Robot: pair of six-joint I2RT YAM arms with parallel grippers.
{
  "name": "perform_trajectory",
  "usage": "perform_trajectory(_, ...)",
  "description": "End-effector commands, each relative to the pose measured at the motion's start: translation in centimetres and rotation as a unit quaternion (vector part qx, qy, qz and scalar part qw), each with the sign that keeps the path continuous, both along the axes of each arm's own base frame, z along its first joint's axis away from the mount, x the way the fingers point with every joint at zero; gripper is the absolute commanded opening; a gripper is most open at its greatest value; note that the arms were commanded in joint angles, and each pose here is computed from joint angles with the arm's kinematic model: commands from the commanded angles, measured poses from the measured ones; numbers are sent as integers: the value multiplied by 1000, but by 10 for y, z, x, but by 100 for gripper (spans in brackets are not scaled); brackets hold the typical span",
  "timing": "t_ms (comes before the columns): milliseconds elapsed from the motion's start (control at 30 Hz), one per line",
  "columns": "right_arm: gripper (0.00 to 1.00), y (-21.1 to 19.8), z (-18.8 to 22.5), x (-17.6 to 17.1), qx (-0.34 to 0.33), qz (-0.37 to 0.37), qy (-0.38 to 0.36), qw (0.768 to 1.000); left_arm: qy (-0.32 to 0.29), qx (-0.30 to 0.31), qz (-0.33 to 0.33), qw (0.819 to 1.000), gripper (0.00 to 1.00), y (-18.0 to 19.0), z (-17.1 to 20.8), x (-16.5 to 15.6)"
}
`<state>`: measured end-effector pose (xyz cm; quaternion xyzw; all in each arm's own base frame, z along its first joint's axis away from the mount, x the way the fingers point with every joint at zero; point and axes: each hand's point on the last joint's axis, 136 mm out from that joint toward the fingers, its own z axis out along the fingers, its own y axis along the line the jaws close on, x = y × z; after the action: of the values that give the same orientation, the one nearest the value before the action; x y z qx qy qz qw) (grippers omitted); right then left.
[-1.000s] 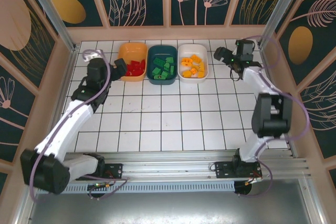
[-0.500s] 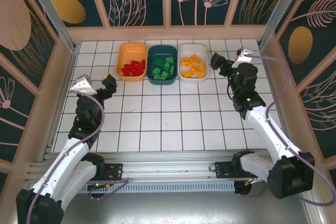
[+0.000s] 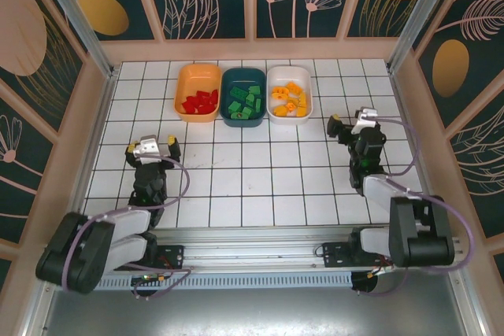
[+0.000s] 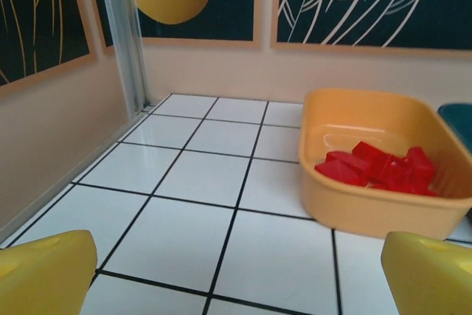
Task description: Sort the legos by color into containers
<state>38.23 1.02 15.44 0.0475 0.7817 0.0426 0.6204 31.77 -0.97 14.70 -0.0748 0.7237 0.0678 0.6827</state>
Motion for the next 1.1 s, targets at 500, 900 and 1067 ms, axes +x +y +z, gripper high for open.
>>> perform_trajectory(500, 99, -19, -19, -25, -7, -6, -95, 995, -21, 36, 6, 999, 99, 3, 19, 22)
perform_trajectory(900, 99, -17, -33, -4, -7, 0, -40, 999, -39, -30, 41, 998, 99, 44, 2, 35)
perform_trajectory(1067, 99, -17, -33, -4, -7, 0, -40, 999, -6, -39, 49, 998, 99, 50, -8, 49)
